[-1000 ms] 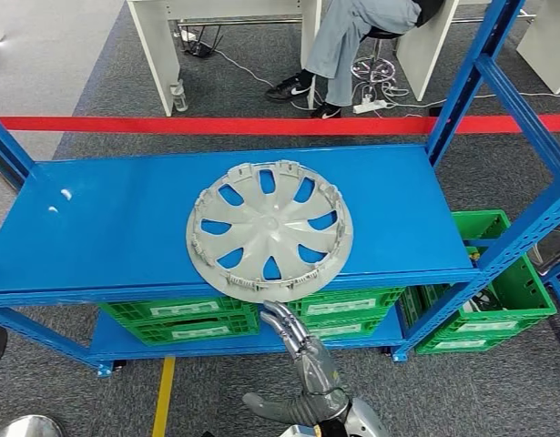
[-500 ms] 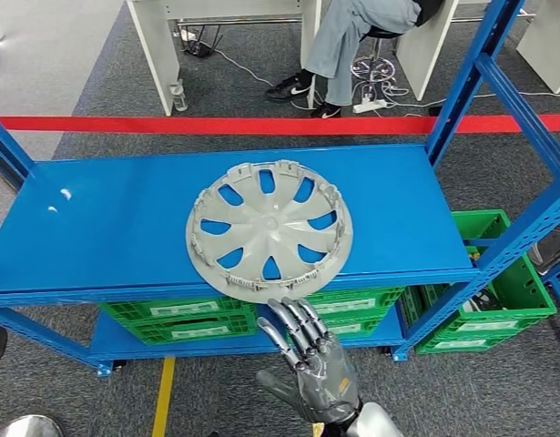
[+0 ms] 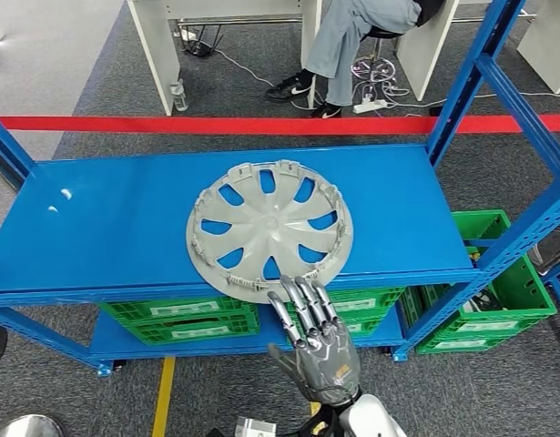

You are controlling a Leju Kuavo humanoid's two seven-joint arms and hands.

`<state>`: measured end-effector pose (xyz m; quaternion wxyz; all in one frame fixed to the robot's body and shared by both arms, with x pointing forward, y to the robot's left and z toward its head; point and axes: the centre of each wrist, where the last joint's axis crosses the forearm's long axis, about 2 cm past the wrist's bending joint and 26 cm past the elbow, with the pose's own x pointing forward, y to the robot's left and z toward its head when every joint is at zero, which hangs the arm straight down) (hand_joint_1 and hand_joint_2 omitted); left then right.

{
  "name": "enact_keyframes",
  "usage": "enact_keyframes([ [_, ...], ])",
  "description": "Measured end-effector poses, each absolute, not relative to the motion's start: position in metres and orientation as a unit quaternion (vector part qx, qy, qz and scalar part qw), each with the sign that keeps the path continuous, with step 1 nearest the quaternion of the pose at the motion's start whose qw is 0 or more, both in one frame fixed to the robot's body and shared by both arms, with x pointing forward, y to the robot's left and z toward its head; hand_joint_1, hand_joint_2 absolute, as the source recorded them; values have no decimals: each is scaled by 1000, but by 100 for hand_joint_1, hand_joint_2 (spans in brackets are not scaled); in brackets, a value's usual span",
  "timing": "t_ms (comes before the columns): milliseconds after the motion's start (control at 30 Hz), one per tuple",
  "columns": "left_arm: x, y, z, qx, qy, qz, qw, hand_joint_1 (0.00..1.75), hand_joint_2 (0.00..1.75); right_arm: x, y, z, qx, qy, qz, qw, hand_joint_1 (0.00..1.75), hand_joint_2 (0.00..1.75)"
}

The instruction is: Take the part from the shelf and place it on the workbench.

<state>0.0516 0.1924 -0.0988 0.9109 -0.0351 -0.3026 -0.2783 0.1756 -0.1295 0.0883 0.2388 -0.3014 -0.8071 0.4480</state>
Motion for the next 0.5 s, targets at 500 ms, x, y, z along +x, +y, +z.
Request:
enact_keyframes([
  [500,56,190,-98,-62,-306,-293,904,0,0,221,-113,84,-312,-789,479,227,0,175],
])
